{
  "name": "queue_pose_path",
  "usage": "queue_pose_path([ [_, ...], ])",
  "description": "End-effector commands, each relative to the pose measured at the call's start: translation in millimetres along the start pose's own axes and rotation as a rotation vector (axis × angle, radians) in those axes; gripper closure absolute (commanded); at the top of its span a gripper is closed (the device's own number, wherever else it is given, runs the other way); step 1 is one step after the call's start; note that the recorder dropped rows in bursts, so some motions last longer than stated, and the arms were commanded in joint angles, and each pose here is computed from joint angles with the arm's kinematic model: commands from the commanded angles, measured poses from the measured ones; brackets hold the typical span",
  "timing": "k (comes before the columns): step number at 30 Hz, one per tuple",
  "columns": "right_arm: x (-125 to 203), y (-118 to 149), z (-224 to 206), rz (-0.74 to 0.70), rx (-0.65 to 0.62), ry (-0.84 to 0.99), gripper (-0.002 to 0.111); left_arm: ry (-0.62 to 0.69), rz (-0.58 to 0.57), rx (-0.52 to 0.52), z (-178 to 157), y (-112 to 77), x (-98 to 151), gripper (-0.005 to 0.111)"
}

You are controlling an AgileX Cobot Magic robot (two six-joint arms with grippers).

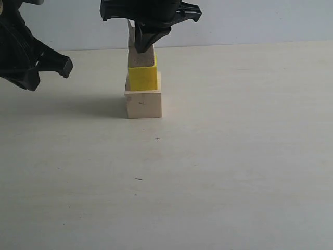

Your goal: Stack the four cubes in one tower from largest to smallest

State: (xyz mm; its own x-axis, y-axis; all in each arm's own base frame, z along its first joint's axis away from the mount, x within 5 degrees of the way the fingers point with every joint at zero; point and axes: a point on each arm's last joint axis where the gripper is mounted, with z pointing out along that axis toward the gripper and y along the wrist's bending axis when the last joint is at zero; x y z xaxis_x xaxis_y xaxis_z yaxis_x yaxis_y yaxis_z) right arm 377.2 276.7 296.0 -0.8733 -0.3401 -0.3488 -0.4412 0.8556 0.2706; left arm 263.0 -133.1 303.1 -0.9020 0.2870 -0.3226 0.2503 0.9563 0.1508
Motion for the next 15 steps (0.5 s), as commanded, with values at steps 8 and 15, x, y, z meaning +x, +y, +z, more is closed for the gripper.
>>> queue_pose_path([
  [8, -3, 0, 3, -0.007, 0.001, -0.035, 0.108, -0.016, -0.01, 0.006, -2, 0.7, 0, 0.097],
  [15, -5, -3, 18, 0.003, -0.003, -0.024, 0.108, -0.015, -0.008, 0.006, -2, 0.8, 0, 0.097],
])
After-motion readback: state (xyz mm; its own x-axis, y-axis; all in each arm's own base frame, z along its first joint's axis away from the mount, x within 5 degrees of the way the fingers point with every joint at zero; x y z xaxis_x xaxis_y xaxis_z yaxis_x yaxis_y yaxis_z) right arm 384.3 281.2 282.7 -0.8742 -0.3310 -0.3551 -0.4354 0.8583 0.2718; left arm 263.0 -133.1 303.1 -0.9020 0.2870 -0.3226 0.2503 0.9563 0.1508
